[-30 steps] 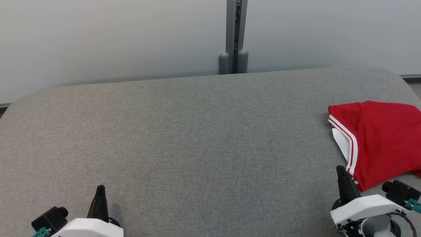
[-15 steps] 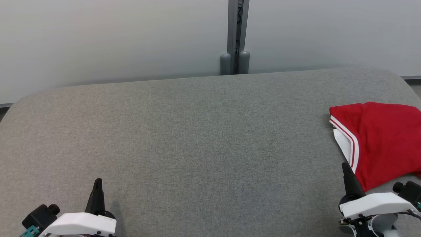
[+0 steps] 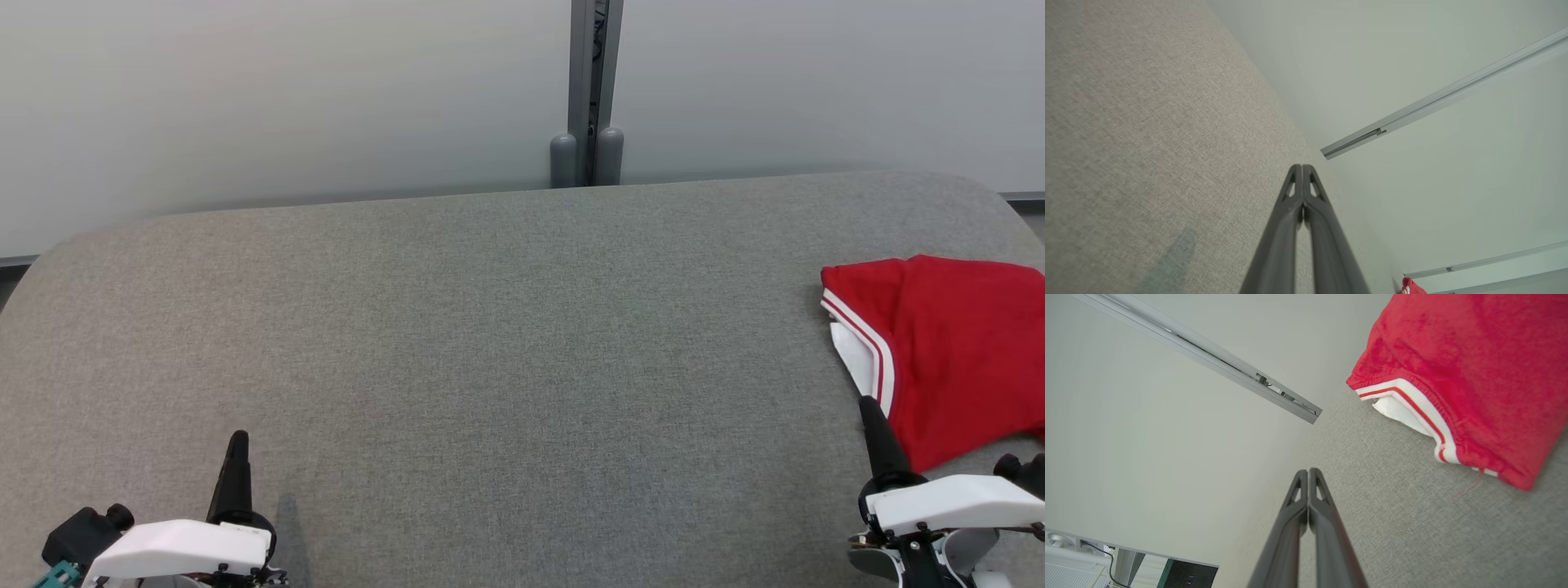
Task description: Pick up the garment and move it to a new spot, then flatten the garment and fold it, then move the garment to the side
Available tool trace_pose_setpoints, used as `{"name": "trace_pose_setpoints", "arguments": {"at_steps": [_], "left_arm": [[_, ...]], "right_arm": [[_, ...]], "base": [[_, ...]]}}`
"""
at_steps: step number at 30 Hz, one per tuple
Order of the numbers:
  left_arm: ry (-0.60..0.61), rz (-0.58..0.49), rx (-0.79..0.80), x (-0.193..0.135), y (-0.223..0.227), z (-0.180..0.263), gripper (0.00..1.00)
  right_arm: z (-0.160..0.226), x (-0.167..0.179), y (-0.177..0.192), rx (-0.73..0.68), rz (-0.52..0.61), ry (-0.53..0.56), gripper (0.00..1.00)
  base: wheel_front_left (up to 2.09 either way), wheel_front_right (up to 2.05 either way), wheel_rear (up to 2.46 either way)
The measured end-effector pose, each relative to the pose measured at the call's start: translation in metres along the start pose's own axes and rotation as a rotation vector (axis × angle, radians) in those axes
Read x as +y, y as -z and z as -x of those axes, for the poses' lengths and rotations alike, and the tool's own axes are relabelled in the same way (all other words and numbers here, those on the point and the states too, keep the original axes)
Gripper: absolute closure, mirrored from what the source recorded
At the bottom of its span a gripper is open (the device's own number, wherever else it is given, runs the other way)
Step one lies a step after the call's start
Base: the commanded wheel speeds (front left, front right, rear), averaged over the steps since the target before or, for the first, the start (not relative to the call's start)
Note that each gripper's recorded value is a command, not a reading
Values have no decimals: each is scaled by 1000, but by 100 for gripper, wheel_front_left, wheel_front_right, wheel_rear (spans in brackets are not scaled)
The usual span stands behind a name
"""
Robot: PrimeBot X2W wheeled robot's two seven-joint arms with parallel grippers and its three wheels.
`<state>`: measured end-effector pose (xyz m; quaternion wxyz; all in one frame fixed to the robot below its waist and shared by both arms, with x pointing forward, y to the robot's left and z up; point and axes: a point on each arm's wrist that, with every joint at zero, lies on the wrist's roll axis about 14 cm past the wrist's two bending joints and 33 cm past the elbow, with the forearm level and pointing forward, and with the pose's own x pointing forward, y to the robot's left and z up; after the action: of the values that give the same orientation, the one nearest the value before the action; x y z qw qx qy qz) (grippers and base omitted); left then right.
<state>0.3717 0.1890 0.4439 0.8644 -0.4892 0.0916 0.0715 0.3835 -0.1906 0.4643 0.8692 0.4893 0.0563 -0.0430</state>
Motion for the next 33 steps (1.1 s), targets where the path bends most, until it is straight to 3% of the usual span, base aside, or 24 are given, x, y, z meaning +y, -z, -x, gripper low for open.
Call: {"name": "trace_pose_setpoints", "arguments": {"at_steps": [33], "left_arm": [[111,314,-14,-26,-20,-4,100]], "right_arm": [[-1,17,-16,-17,-316,-63,100]], "base": [[0,0,0]]}}
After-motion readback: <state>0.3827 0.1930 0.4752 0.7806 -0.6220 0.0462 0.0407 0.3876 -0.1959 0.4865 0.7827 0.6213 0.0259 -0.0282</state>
